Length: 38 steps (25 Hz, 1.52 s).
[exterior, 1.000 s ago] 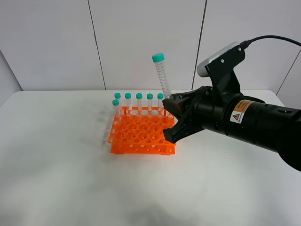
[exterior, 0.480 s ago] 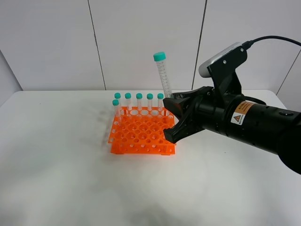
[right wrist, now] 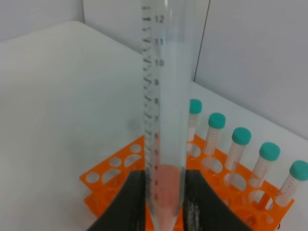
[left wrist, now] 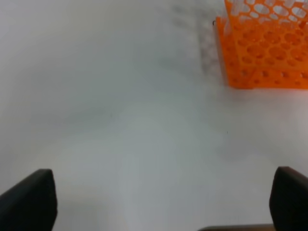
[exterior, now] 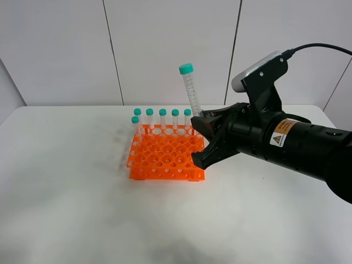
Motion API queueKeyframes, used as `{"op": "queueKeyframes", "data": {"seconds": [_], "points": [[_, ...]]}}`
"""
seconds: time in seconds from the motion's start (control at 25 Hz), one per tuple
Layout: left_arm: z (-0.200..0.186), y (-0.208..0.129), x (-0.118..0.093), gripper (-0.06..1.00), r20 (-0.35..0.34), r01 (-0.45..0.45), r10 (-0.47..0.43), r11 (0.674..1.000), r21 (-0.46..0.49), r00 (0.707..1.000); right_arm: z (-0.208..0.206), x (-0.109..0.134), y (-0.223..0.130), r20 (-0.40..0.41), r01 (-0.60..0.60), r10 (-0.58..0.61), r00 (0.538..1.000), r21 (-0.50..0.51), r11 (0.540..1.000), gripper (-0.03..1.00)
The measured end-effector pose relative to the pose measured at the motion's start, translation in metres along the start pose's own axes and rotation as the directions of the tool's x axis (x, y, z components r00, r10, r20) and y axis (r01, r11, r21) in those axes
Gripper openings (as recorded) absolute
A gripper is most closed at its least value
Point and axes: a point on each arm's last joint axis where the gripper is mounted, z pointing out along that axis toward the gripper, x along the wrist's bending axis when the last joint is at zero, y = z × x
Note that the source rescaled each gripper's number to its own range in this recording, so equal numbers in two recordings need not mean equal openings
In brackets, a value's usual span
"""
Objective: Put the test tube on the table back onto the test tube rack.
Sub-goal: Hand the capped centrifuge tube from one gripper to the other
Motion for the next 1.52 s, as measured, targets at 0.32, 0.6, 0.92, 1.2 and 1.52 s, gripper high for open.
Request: {"op": "queueKeyframes", "data": {"seconds": [0.32, 0.6, 0.92, 1.2, 1.52], "points": [[-0.020, 0.022, -0.006, 1.00, 0.034, -0.030, 0.032, 0.998, -0.060, 0.999, 0.000, 0.000, -0.001, -0.001, 0.000, 0.000, 1.000, 0.006, 1.000, 0.00], [-0.014, 0.064, -0.014, 1.00, 0.214, -0.088, 0.100, 0.994, -0.065, 0.972, 0.000, 0.000, -0.001, -0.002, 0.000, 0.000, 1.000, 0.007, 1.000, 0.00], [0.004, 0.096, -0.028, 1.00, 0.432, -0.262, 0.241, 0.965, -0.011, 0.869, 0.000, 0.000, -0.001, -0.002, 0.000, 0.000, 1.000, 0.007, 1.000, 0.00], [0.030, 0.141, -0.051, 1.00, 0.466, -0.258, 0.273, 0.961, -0.098, 0.841, 0.000, 0.000, -0.001, -0.001, -0.004, 0.004, 1.000, 0.007, 1.000, 0.00], [0.080, 0.181, -0.087, 1.00, 0.543, -0.275, 0.295, 0.954, -0.121, 0.786, 0.000, 0.000, -0.001, -0.002, -0.012, 0.012, 1.000, 0.010, 1.000, 0.00]]}}
